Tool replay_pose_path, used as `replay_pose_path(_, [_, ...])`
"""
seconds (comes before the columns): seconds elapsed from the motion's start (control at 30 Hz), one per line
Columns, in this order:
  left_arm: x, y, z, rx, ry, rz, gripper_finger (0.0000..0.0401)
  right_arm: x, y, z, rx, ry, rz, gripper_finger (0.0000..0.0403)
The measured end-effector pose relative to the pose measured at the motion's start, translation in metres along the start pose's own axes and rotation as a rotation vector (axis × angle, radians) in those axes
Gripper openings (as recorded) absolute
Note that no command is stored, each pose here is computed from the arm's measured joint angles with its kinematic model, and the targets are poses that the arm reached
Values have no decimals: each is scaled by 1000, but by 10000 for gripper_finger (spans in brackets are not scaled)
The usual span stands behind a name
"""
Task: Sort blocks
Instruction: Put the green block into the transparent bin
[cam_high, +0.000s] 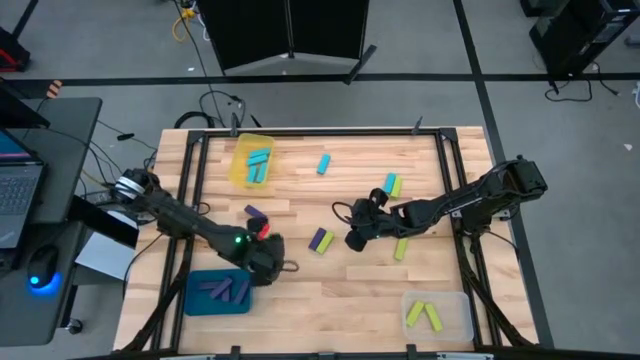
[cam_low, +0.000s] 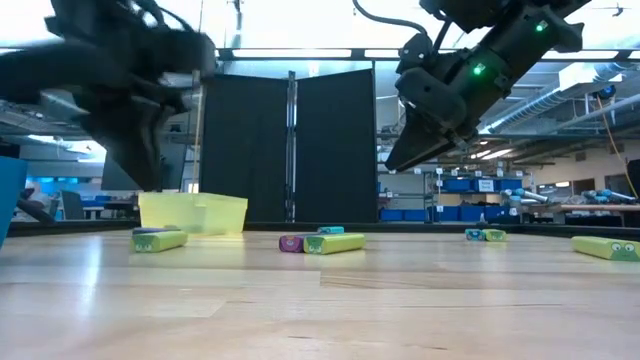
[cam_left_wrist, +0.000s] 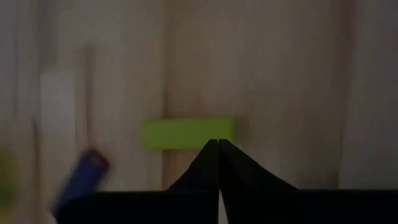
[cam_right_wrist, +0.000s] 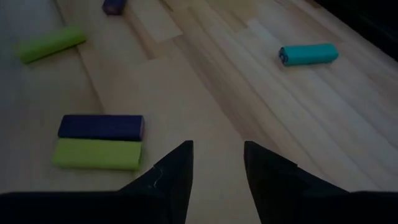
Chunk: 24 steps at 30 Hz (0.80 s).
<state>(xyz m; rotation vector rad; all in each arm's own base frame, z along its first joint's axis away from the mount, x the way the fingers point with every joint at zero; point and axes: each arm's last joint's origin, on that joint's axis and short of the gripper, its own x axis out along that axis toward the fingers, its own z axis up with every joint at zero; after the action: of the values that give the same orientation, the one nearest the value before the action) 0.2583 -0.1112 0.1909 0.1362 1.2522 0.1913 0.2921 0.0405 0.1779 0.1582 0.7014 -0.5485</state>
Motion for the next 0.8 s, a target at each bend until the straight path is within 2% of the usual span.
replay_pose_path(0.1, [2, -2, -2, 252, 13, 17, 11, 0, 1, 0, -18, 8, 17, 154])
replay_pose_path(0.27, [13, -6, -2, 539, 46, 10, 60, 0, 1, -1, -26, 18, 34, 154])
replay_pose_path(0.47, [16, -8, -2, 740, 56, 2, 131, -1, 3, -2, -31, 26, 46, 154])
replay_pose_path(0.57, [15, -10, -4, 911, 62, 20, 156, -1, 3, -2, -31, 30, 56, 154])
replay_pose_path(0.7, [16, -9, -4, 1090, 82, 75, 169, -1, 3, -2, -31, 32, 60, 154])
replay_pose_path(0.8, [19, -5, -2, 1176, 101, 99, 170, -1, 3, -2, -30, 32, 60, 154])
